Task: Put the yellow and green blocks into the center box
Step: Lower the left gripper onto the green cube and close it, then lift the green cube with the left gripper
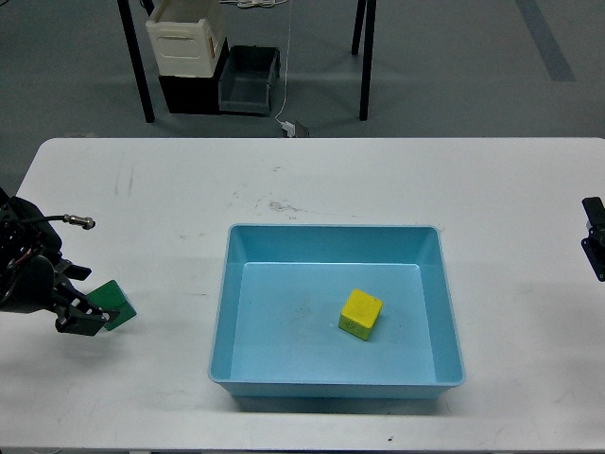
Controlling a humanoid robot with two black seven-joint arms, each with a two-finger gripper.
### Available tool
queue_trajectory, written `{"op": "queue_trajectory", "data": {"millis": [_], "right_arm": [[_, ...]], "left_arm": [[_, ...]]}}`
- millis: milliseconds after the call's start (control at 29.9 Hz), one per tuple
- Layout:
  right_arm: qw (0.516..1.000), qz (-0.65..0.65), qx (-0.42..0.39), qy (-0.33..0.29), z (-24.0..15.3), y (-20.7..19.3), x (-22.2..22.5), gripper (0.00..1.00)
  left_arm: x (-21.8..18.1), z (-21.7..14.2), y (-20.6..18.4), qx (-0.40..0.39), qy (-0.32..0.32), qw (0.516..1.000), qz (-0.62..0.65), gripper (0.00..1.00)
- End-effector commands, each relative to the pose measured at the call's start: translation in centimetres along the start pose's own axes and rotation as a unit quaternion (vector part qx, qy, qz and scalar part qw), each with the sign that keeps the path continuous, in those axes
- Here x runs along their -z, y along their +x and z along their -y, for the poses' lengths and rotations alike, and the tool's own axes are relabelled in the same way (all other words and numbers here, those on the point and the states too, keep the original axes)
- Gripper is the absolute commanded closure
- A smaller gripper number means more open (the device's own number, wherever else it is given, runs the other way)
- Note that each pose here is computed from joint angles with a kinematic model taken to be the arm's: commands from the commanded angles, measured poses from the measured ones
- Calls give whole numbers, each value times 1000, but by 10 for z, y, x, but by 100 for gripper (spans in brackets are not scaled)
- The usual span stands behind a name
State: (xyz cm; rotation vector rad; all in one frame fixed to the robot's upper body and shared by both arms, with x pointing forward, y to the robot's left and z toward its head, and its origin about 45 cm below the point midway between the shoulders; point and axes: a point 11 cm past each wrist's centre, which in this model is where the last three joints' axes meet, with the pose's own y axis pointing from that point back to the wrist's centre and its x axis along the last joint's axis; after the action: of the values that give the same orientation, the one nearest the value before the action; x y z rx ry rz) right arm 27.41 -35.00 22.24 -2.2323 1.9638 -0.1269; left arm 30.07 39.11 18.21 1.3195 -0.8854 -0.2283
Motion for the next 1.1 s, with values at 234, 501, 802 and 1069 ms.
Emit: {"op": "queue_trajectory", "data": {"millis": [234,501,802,1069], "right_arm": [[1000,-1,-5,-1,-1,1,-1,0],[1000,-2,-9,0,-1,4,0,0],[1000,-4,-13,1,-1,6,1,0],[1000,-3,-13,1,-1,6,0,0]], "left_arm": [[4,13,-4,5,2,1000,-12,2],[-4,22,-6,9,-13,1000,-14,13],[-11,29,-6,4,-26,999,-20,51],[5,21,-2,-23,-5,1000,-15,80]]}}
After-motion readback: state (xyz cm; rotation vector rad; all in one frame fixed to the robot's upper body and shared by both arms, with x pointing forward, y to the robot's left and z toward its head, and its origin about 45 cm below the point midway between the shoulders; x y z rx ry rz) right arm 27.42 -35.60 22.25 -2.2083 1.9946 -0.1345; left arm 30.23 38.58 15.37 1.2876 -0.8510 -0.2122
